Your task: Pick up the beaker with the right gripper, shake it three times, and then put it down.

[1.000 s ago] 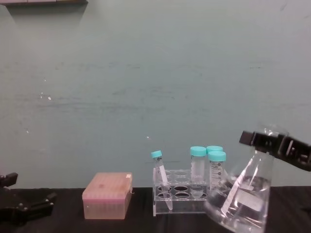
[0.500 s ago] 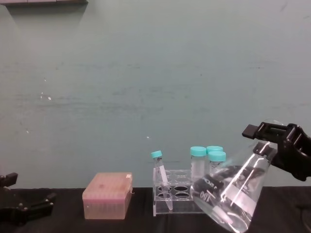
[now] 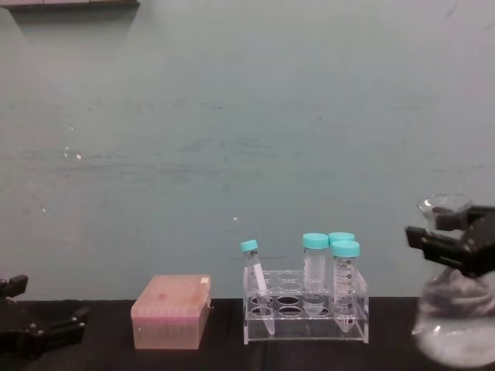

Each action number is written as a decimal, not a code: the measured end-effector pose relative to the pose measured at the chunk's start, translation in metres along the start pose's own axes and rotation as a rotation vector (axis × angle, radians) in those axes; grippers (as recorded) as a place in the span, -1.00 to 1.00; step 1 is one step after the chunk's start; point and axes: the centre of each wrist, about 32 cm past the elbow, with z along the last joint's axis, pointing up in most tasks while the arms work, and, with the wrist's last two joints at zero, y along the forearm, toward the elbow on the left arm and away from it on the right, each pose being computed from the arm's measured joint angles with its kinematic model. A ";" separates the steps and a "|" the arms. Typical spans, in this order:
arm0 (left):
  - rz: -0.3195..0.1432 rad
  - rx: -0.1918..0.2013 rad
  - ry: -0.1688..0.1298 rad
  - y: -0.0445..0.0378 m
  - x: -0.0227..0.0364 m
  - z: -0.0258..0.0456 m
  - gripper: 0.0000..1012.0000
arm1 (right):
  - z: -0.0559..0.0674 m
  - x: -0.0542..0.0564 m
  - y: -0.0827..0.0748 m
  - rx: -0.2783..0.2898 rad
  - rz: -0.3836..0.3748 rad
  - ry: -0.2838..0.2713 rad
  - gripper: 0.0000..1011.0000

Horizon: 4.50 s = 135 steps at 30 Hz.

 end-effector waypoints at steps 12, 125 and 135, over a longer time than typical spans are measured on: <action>0.000 0.000 0.000 0.0000 0.0000 0.0000 0.98 | 0.000 0.008 -0.007 -0.041 -0.077 -0.796 -0.11; 0.000 0.000 0.000 0.0000 0.0000 0.0000 0.98 | 0.012 0.007 -0.019 -0.009 -0.109 -0.515 -0.11; 0.000 0.000 0.000 0.0000 0.0000 0.0000 0.98 | 0.008 0.008 -0.021 -0.017 -0.114 -0.671 -0.11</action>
